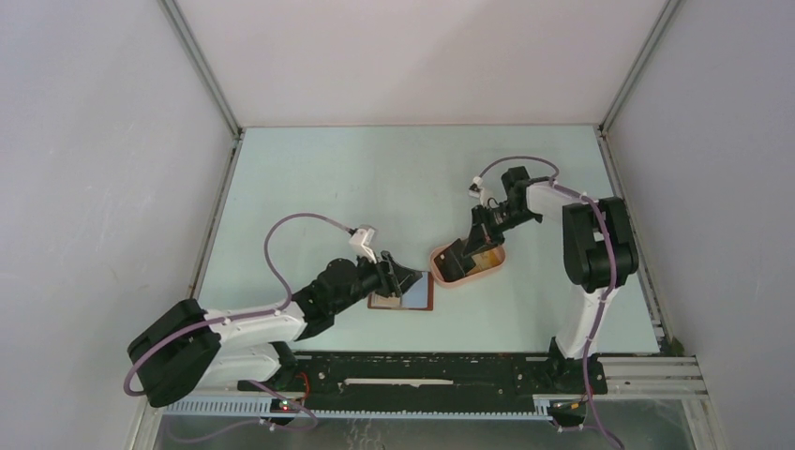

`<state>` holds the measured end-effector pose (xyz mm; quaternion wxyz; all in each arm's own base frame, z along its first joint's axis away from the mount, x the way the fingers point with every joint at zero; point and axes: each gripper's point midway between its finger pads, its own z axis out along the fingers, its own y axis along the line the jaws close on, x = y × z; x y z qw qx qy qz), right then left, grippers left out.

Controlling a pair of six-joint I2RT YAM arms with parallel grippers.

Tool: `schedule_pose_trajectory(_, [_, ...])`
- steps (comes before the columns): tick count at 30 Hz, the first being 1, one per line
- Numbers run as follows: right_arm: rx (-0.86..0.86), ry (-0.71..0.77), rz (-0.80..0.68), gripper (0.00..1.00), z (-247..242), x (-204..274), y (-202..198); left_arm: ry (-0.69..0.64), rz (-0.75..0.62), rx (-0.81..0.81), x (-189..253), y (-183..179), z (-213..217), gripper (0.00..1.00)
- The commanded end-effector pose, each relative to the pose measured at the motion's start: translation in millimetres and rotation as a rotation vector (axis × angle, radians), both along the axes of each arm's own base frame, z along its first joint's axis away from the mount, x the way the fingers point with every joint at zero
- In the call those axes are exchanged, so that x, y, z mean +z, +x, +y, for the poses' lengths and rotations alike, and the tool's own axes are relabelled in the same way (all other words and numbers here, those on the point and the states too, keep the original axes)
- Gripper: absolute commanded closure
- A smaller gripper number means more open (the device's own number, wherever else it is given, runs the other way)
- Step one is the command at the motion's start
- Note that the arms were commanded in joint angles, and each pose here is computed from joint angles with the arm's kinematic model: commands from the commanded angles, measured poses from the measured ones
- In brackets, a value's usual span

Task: Put the credit cards into the card holder
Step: Pick up the credit card from the storage box, then move the storage box to the center of the board.

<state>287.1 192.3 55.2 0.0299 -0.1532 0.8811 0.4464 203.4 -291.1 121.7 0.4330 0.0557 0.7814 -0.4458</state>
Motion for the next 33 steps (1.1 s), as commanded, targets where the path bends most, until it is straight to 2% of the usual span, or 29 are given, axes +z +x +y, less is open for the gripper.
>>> schedule_pose_trajectory(1, [-0.023,-0.004,-0.162,1.0,-10.9,38.4,18.7,-0.012,-0.033,0.012,6.0,-1.9,6.5,0.41])
schedule_pose_trajectory(5, [-0.049,-0.001,-0.214,1.0,-23.8,51.9,22.2,-0.005,-0.045,0.025,9.0,-1.6,11.2,0.41])
schedule_pose_trajectory(12, [-0.034,0.102,-0.235,1.0,-27.9,73.0,15.4,0.02,-0.063,0.045,9.7,-4.1,22.8,0.41])
schedule_pose_trajectory(20, [0.082,0.296,-0.278,1.0,-7.1,107.3,-12.3,0.101,-0.072,0.077,1.3,-12.8,49.3,0.39])
schedule_pose_trajectory(25, [0.17,0.309,-0.315,1.0,12.7,113.0,-26.4,0.021,-0.089,0.075,14.0,-19.1,51.9,0.38])
schedule_pose_trajectory(27, [0.188,0.288,-0.335,1.0,17.0,114.1,-28.8,-0.007,-0.076,0.068,19.5,-18.5,46.1,0.43])
schedule_pose_trajectory(33, [0.155,0.253,-0.443,1.0,2.9,133.8,-24.1,-0.022,-0.027,-0.017,20.9,-19.2,19.3,0.76])
